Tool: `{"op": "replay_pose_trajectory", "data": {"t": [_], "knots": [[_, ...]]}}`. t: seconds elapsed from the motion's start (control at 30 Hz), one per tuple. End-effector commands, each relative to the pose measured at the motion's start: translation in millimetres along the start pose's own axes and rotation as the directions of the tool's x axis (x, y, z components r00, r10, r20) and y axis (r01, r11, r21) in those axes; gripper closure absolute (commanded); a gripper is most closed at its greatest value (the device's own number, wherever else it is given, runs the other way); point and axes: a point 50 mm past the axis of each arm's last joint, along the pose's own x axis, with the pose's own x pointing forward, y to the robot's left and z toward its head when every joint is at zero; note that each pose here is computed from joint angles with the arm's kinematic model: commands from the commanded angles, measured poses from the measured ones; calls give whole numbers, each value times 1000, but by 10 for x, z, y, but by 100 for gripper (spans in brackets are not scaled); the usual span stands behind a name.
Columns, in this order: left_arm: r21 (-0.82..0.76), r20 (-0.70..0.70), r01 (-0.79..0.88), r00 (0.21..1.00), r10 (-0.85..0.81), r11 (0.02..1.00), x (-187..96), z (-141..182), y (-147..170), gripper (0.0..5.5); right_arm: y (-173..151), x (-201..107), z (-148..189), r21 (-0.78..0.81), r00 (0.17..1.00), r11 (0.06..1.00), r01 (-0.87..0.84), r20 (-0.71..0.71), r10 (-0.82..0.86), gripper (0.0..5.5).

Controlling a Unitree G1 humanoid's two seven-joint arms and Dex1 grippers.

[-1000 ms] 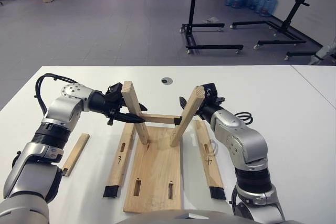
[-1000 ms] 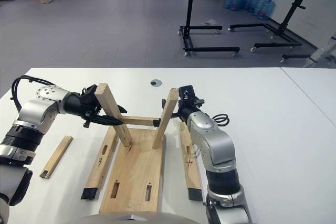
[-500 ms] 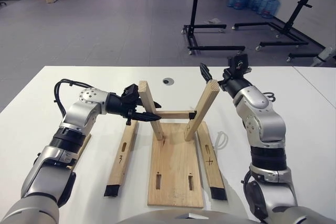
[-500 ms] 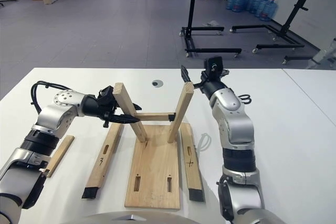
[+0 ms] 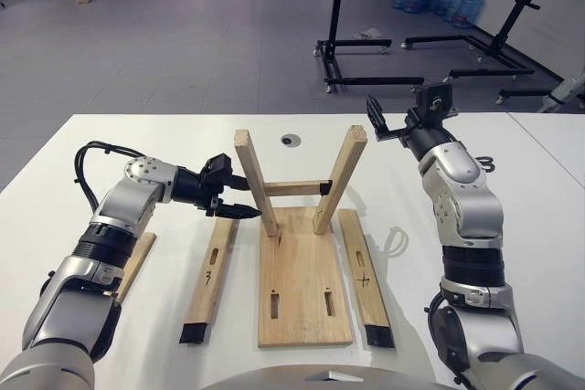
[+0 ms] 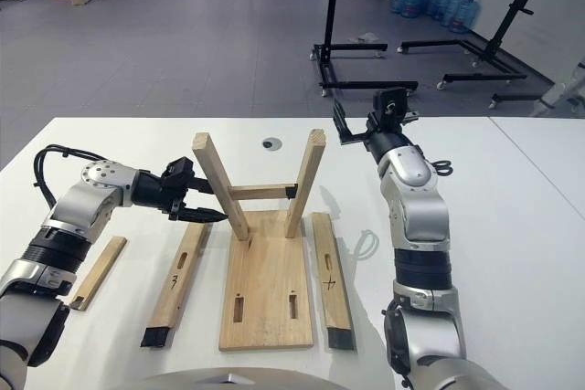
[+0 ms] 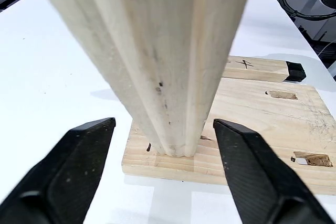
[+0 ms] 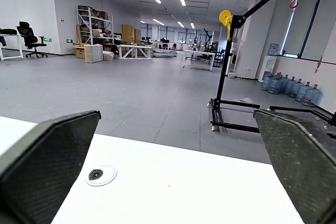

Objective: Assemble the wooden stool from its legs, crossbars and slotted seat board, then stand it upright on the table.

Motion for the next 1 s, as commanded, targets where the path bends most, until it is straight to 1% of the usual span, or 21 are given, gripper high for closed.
{"op": "replay_pose_trajectory", "data": {"t": [0.03, 0.1, 0.13, 0.2, 0.23, 0.27, 0.33, 0.37, 0.4, 0.43, 0.47, 0.5, 0.53, 0.57, 0.63, 0.67, 0.77, 0.87, 1.0], "knots": [[57, -20, -49, 999, 50, 997, -247, 196, 18, 151, -29, 5, 61, 8, 1000, 1000, 9, 23, -9, 10], [106, -80, -69, 994, 78, 992, -588, 192, -116, 151, -90, -26, 88, 5, 999, 999, 37, 34, -37, 10], [120, -98, -74, 992, 86, 990, -681, 198, -166, 151, -107, -36, 96, 4, 998, 999, 46, 38, -46, 10], [124, -101, -281, 951, 293, 952, -1019, 149, -262, 151, -148, -88, 97, 6, 997, 997, 72, 42, -72, 10], [110, -90, -399, 908, 408, 911, -1145, 83, -332, 151, -160, -119, 88, 9, 996, 997, 83, 40, -83, 10], [87, -90, -469, 875, 476, 879, -1219, 4, -431, 151, -168, -155, 80, 10, 995, 996, 92, 37, -93, 10], [26, -80, -519, 851, 519, 854, -1230, -147, -663, 151, -160, -212, 61, 1, 995, 995, 98, 31, -98, 10], [-39, -77, -587, 809, 583, 809, -1213, -244, -734, 151, -162, -259, 35, -2, 994, 995, 103, 25, -103, 10], [-104, -82, -663, 749, 658, 741, -1207, -328, -790, 151, -145, -293, 13, -8, 996, 996, 90, 16, -90, 10], [-205, -123, -748, 659, 742, 631, -1192, -491, -925, 151, -105, -317, 24, -3, 997, 998, 67, 23, -67, 10], [-257, -175, -794, 598, 782, 550, -1160, -615, -1066, 151, -84, -341, 39, 7, 998, 998, 54, 28, -55, 10], [-286, -216, -814, 569, 794, 506, -1119, -692, -1193, 151, -72, -361, 54, 11, 998, 999, 45, 34, -45, 10], [-333, -246, -817, 557, 793, 471, -1076, -766, -1316, 151, -26, -369, 65, -3, 999, 1000, 4, 41, -4, 10], [-345, -299, -827, 544, 784, 443, -1066, -866, -1412, 151, 48, -367, 81, -1, 998, 999, -50, 48, 50, 10], [-361, -378, -856, 497, 781, 370, -1096, -1031, -1514, 151, 160, -370, 113, 4, 990, 992, -128, 59, 128, 10], [-348, -420, -869, 480, 770, 351, -1112, -1112, -1549, 151, 184, -373, 127, 10, 988, 990, -144, 64, 143, 10], [-314, -510, -888, 456, 729, 336, -1123, -1294, -1674, 151, 252, -393, 161, 42, 979, 980, -193, 81, 189, 10], [-331, -544, -882, 468, 696, 335, -1082, -1411, -1769, 151, 273, -416, 168, 75, 976, 975, -210, 82, 203, 10], [-385, -566, -848, 529, 633, 364, -926, -1526, -1898, 212, 218, -383, 195, 85, 980, 978, -190, 82, 183, 10]]}}
